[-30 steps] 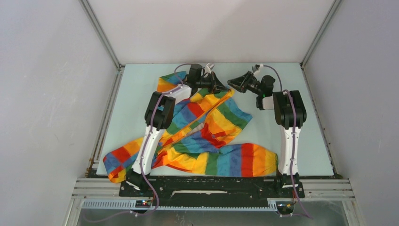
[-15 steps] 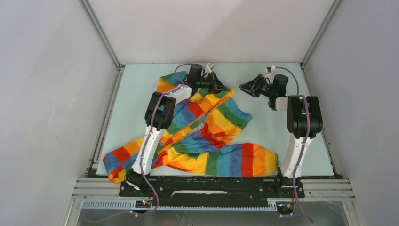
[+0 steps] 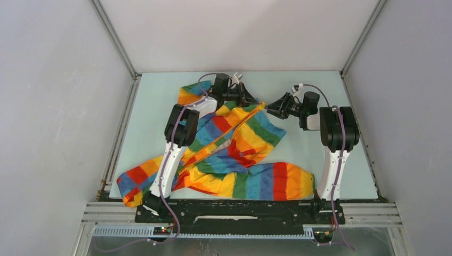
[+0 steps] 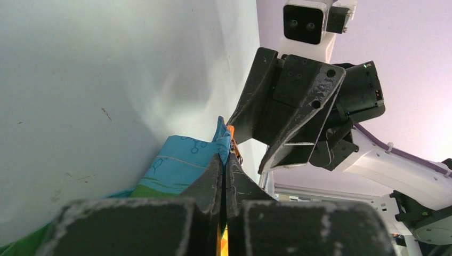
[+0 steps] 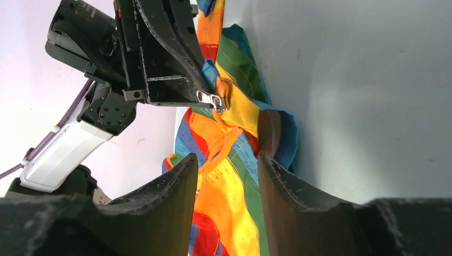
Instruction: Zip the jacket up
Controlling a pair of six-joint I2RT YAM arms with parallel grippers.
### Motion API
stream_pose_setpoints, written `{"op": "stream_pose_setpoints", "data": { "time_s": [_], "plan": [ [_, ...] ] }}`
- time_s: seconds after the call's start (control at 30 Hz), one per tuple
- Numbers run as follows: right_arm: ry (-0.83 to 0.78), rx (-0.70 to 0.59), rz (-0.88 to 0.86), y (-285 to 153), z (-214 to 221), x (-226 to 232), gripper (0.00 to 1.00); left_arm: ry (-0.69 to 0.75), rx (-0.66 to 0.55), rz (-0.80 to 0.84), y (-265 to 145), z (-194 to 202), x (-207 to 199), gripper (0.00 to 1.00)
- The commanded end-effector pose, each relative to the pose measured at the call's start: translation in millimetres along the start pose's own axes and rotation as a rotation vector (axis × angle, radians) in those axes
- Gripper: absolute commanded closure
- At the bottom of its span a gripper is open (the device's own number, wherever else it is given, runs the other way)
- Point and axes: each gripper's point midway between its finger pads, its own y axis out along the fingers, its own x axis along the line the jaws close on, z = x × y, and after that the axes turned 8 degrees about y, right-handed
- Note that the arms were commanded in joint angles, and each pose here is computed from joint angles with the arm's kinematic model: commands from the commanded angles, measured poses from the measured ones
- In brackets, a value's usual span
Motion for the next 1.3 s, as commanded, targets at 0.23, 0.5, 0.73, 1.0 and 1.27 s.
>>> {"op": "stream_pose_setpoints", "data": {
  "time_s": [0.23,0.5,0.73,1.0,1.27],
  "plan": [
    [-0.026,0.031,0.002,13.1,8.6,-6.9,0.5,0.051,-0.001,0.052,-1.1,-9.5,-19.9,1.0],
    [-0.06,0.012,0.043,7.7,1.0,-8.6,0.48,0.055,-0.001,0.053,-1.5,-10.0,-20.8,1.0],
    [-0.053,0.037,0.047,14.9,6.5,-10.1,0.49,0.056,0.001,0.054,-1.7,-9.3,-21.1,1.0],
    [-0.071,-0.004,0.052,10.3,-5.9,-8.4,0.47,0.056,0.001,0.054,-1.8,-9.4,-21.1,1.0],
    [-0.065,0.031,0.043,17.9,2.1,-9.3,0.54,0.057,0.002,0.057,-2.1,-9.3,-22.1,1.0]
  ]
}}
